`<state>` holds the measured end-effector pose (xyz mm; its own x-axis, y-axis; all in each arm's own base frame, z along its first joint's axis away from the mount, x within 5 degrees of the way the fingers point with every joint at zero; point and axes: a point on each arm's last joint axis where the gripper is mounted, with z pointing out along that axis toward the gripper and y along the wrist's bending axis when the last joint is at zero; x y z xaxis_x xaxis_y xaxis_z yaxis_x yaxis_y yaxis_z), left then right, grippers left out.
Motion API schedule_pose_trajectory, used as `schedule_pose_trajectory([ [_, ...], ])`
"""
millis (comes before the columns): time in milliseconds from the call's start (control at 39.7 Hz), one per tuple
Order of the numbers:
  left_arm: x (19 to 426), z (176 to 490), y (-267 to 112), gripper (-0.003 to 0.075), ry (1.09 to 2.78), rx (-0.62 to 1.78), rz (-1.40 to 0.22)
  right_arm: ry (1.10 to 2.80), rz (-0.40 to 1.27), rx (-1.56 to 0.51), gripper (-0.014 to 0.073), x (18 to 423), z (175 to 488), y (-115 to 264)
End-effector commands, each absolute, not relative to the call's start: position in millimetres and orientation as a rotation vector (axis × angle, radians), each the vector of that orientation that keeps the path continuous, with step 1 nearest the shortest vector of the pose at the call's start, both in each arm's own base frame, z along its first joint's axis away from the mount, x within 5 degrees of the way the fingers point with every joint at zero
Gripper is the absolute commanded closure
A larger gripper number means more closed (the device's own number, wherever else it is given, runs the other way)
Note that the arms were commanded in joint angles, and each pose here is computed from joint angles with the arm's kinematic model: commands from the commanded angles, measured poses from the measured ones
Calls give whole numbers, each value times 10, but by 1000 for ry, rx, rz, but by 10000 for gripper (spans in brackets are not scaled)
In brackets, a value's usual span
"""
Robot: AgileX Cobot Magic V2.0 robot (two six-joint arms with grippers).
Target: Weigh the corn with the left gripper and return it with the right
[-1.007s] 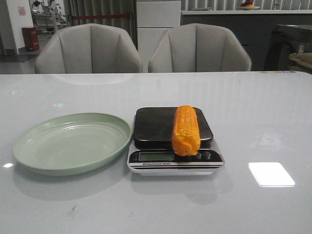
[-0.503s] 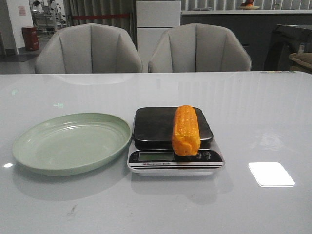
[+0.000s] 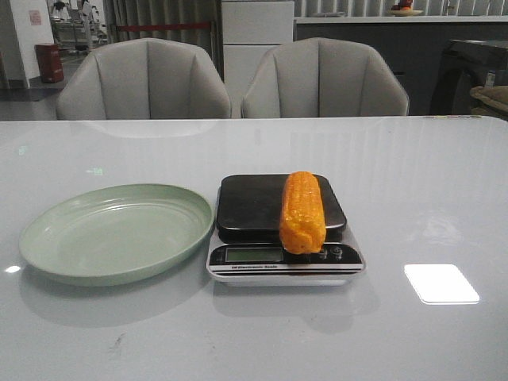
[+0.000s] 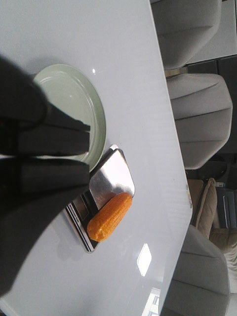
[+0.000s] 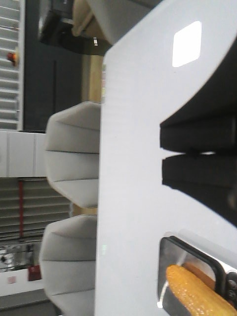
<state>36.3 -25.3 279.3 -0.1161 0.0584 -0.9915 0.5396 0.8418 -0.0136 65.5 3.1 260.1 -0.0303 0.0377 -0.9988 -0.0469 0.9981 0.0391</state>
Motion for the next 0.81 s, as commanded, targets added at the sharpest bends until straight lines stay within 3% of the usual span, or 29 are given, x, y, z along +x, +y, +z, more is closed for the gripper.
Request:
schedule_pose_trajectory([
  [0,367,2936,-251,596,1563,444,-449,1624,83,10,428,736,2836,35],
  [529,367,2936,-251,596,1563,444,-449,1811,120,-1,410,830,2739,71],
  [655,367,2936,-251,596,1563,444,-449,1845,163,-58,291,897,2712,134],
  [780,367,2936,-251,596,1563,444,-449,1881,209,-125,93,1016,2693,224],
])
